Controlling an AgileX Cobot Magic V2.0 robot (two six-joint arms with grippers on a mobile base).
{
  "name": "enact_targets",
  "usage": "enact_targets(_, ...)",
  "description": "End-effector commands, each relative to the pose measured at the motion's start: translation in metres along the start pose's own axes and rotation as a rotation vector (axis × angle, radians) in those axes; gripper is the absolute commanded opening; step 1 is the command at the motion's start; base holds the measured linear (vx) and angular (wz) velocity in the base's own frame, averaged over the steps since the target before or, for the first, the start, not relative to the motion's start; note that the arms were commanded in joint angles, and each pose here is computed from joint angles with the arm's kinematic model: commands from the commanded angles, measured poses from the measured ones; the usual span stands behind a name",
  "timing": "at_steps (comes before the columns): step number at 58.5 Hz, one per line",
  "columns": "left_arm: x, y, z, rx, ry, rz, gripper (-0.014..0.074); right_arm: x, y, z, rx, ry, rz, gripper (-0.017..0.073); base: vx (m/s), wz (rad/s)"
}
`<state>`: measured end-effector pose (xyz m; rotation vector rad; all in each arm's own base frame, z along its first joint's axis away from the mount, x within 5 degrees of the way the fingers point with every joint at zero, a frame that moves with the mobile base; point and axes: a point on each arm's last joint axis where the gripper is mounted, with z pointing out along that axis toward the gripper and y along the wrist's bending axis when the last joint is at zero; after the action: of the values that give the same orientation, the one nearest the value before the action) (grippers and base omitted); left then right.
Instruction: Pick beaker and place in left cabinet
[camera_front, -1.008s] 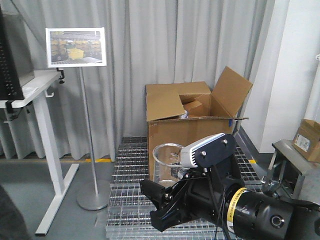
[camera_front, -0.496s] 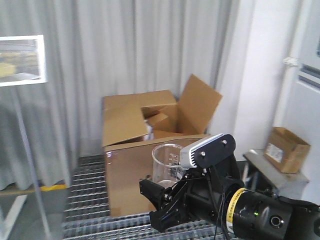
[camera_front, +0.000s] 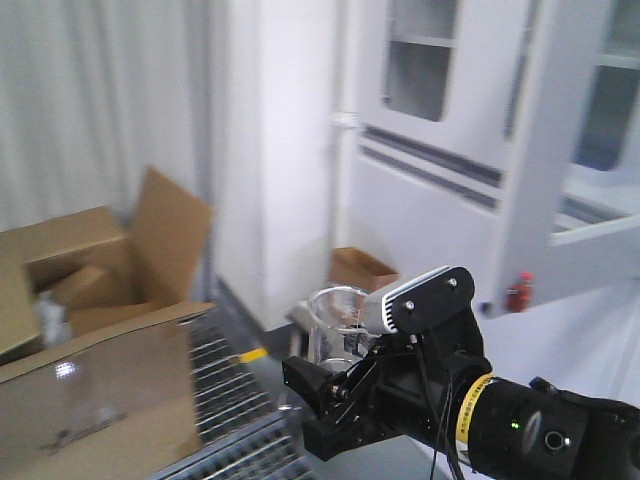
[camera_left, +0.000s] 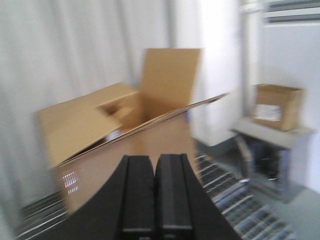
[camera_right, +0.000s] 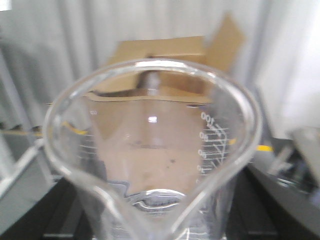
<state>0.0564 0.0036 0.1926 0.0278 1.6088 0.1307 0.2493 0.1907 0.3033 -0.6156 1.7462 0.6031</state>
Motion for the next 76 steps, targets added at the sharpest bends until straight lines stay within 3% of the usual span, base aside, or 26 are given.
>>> enact_targets(1, -0.0146, 0.0015, -0.0023, -0.009, -0.116, -0.007, -0.0006, -0.0249, 0.0051, -0.0088, -0.043, -0.118, -0.004, 0.0064, 0.21, -0.82)
enact_targets(42, -0.0146, 0.0015, -0.0023, -0.009, -0.116, -0.007, -0.0006, -0.0249, 0.0051, -0.0088, -0.043, -0.118, -0.004, 0.0064, 0.18, -0.70)
enact_targets(76, -0.0146, 0.0015, -0.0023, -0.009, -0.116, -0.007, -0.0006, -0.0250, 0.0052, -0.0088, -0.044, -0.119, -0.004, 0.0064, 0.12, -0.46)
